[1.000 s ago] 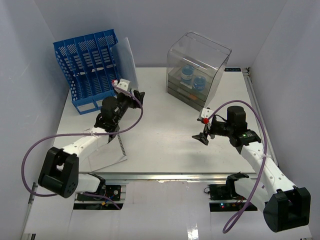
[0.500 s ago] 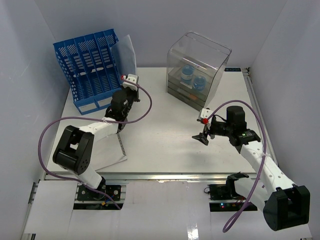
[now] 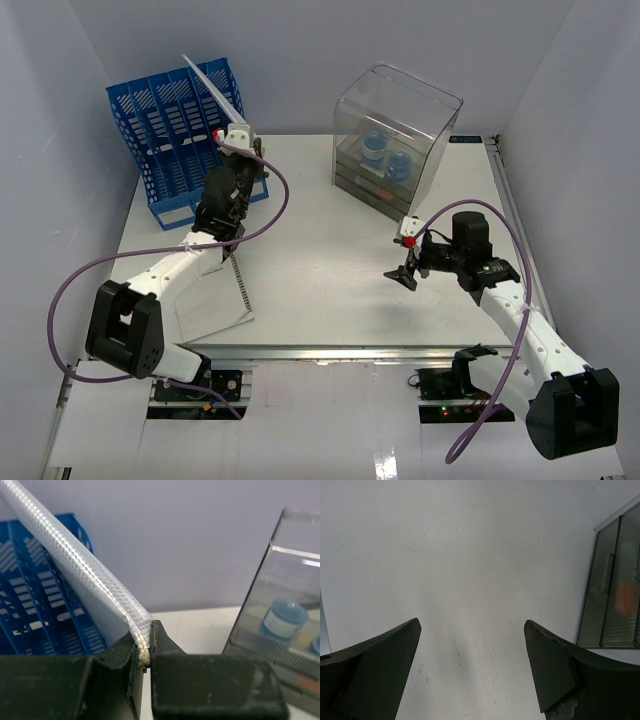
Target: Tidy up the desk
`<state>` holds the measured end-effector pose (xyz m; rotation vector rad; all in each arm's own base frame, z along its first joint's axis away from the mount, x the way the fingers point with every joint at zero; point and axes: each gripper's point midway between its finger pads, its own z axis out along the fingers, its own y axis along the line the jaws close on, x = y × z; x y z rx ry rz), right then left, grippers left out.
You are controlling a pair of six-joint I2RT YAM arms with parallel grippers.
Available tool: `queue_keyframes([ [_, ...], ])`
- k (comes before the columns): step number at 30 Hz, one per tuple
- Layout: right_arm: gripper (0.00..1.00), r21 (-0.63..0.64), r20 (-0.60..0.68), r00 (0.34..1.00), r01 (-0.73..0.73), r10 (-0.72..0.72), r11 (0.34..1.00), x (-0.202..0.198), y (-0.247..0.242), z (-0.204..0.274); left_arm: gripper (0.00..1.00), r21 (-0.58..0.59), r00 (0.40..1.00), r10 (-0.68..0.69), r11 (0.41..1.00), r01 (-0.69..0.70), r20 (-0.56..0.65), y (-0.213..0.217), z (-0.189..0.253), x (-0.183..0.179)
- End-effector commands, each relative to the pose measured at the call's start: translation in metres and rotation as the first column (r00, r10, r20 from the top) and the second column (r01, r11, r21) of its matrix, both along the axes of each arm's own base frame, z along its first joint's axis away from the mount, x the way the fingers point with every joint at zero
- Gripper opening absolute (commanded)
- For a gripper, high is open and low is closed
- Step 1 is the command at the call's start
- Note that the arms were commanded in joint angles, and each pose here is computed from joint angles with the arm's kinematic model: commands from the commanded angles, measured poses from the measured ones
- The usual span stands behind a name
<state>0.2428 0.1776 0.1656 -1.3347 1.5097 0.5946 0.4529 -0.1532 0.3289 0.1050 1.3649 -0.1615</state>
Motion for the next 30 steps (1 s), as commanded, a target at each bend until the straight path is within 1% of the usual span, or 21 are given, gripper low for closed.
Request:
queue_keyframes([
  [1, 0.90, 0.010, 0.003, 1.000, -0.015, 0.015, 1.000, -0.001, 0.001, 0.003, 0.00, -0.092, 0.992, 0.065, 0.994, -0.055, 0.108, 0.017, 0.069, -0.011],
  [2, 0.90, 0.010, 0.001, 1.000, -0.016, 0.016, 1.000, -0.001, 0.001, 0.002, 0.00, -0.088, 0.993, 0.078, 0.994, -0.070, 0.090, 0.018, 0.065, -0.005],
  [3, 0.90, 0.010, 0.000, 1.000, -0.016, 0.016, 1.000, -0.001, 0.001, 0.002, 0.00, -0.087, 0.992, 0.085, 0.993, -0.077, 0.090, 0.019, 0.070, 0.000],
  [11, 0.90, 0.007, 0.010, 1.000, -0.011, 0.011, 1.000, -0.001, 0.000, 0.004, 0.00, -0.074, 0.994, 0.110, 0.991, -0.110, -0.004, 0.020, 0.046, 0.044],
  [20, 0.90, 0.007, 0.008, 1.000, -0.016, 0.016, 1.000, -0.002, 0.000, 0.004, 0.02, -0.065, 0.993, 0.114, 0.991, -0.116, -0.044, 0.044, 0.047, 0.070],
  [24, 0.90, 0.005, 0.004, 1.000, -0.016, 0.016, 1.000, -0.002, 0.000, 0.002, 0.05, -0.064, 0.991, 0.105, 0.992, -0.111, -0.085, 0.052, 0.043, 0.082],
  [25, 0.90, 0.006, 0.003, 1.000, -0.016, 0.016, 1.000, -0.001, 0.001, 0.002, 0.09, -0.067, 0.990, 0.106, 0.991, -0.113, -0.092, 0.054, 0.043, 0.086],
  [27, 0.90, 0.004, 0.000, 1.000, -0.015, 0.015, 1.000, -0.001, 0.000, 0.001, 0.27, -0.074, 0.987, 0.118, 0.989, -0.127, -0.111, 0.058, 0.041, 0.092],
  [29, 0.90, 0.001, -0.002, 1.000, -0.012, 0.012, 1.000, -0.001, 0.000, 0.000, 0.59, -0.095, 0.984, 0.132, 0.985, -0.144, -0.122, 0.062, 0.043, 0.097],
  [30, 0.90, -0.001, -0.003, 1.000, -0.011, 0.011, 1.000, -0.001, 0.000, -0.001, 0.73, -0.104, 0.981, 0.142, 0.982, -0.156, -0.130, 0.065, 0.044, 0.099],
])
